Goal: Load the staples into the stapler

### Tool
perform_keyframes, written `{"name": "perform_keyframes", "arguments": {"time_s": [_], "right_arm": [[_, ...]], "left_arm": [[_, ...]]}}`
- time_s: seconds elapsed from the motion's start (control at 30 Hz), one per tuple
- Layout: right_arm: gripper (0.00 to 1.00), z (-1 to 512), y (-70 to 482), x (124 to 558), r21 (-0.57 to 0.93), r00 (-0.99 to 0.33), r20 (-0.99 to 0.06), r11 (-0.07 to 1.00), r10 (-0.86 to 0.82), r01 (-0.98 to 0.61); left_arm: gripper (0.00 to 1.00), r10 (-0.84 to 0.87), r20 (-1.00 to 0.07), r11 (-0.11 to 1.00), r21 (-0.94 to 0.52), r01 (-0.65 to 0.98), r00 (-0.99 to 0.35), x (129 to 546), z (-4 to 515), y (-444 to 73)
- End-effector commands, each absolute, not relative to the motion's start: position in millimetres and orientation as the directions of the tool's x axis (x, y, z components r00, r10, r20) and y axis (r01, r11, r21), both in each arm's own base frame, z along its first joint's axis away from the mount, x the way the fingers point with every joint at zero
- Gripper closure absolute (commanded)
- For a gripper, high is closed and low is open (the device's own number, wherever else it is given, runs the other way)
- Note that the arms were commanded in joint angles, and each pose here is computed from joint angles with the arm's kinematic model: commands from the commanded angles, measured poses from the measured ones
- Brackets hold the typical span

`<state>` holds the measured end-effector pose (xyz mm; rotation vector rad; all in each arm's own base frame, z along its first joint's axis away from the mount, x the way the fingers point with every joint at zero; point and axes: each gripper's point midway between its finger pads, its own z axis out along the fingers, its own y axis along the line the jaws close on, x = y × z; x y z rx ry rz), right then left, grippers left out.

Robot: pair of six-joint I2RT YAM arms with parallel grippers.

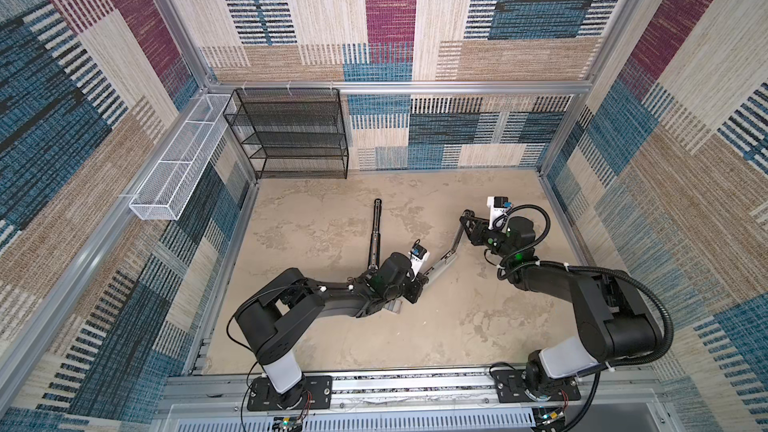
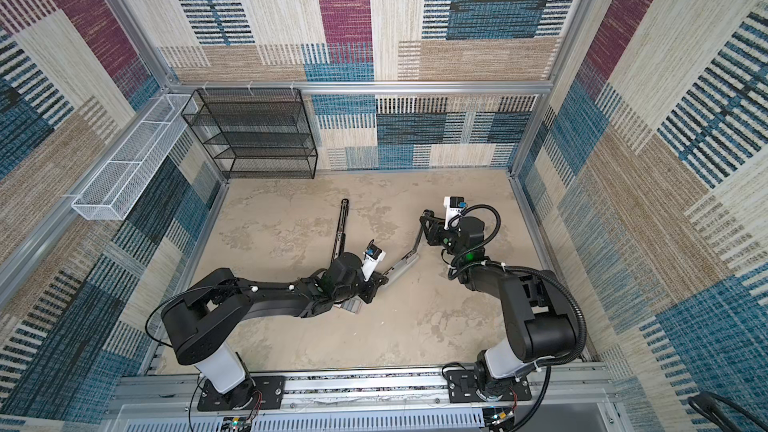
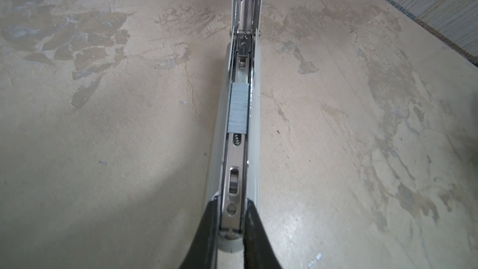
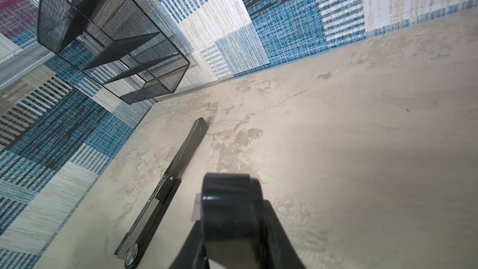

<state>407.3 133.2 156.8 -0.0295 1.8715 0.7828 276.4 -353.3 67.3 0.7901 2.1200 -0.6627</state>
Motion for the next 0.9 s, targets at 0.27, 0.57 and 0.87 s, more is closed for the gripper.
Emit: {"name": "perform_keyframes", "arguments": {"time_s": [0.27,0.57,0.87], "right_arm": [[0.68,161.6,170.9,372.9,0.455,-0.447,-0.86,0.764,0.244,-0.457],[0.65,162.5,189.7,353.0,0.432,-0.427,-0.877,0.749,0.22,-0.503],[0.65,168.6,204.1,340.7,0.403,-0.403,-0.894,0.747,0.197,-0.528]], "left_arm": [[1.0,0.216,-0.888,0.65,-0.179,0.738,-0.406,294.9,111.5,-371.2],[1.0,0.204,-0.893,0.65,-0.182,0.737,-0.401,297.1,113.7,-373.2],[1.0,0.198,-0.895,0.643,-0.189,0.742,-0.4,297.1,116.6,-375.8]]}}
